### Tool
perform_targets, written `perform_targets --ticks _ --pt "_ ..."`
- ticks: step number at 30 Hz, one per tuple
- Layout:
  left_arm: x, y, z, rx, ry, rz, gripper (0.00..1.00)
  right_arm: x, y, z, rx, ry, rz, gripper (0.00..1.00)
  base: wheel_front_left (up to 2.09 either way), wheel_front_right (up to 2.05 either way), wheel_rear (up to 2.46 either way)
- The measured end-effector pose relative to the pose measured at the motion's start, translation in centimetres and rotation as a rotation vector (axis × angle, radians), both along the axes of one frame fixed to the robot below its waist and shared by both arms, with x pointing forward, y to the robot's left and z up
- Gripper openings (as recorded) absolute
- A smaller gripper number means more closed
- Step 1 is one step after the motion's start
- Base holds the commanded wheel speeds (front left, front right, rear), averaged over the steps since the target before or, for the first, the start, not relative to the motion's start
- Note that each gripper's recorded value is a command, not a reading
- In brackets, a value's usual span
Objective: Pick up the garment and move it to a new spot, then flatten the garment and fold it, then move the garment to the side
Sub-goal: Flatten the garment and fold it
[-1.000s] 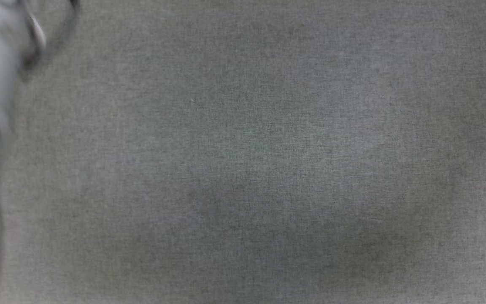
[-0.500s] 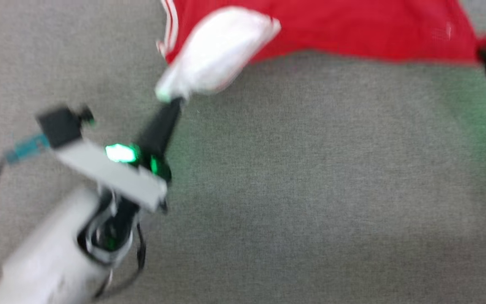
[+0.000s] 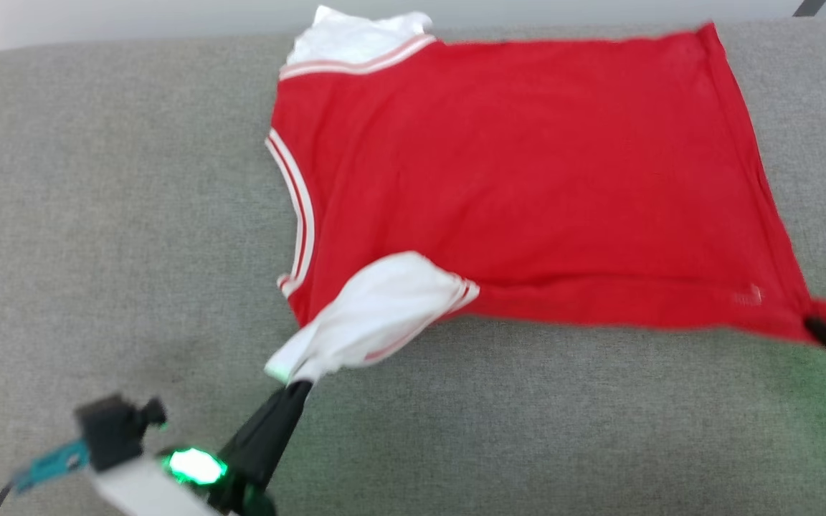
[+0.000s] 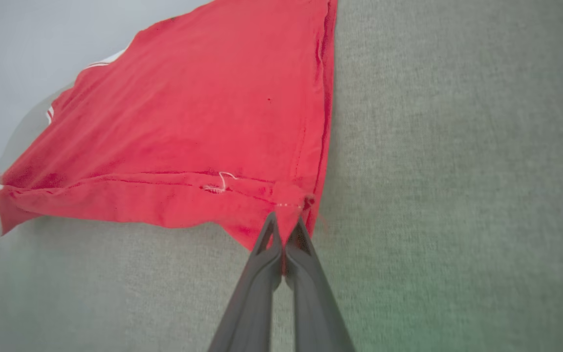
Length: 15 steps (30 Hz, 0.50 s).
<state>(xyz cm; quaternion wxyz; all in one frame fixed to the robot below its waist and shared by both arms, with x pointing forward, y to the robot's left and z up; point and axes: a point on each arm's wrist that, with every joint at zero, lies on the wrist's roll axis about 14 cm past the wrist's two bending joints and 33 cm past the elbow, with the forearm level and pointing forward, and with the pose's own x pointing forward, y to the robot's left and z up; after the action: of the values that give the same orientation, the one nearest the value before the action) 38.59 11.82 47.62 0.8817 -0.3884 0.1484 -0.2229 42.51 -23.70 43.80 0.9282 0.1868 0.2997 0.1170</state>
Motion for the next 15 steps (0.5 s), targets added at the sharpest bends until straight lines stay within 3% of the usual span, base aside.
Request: perform_targets --ticks 8,15 --pt "-3.8 -0.1 1.4 -0.008 -0.003 -0.035 0.00 -4.4 -0.3 0.4 0.015 0.073 0.002 0.00 0.00 0.00 0.00" --pt "-2.2 -0.3 2.5 0.023 -0.065 -0.074 0.00 -3.1 0.0 1.7 0.015 0.028 -0.029 0.00 0.00 0.00 0.00"
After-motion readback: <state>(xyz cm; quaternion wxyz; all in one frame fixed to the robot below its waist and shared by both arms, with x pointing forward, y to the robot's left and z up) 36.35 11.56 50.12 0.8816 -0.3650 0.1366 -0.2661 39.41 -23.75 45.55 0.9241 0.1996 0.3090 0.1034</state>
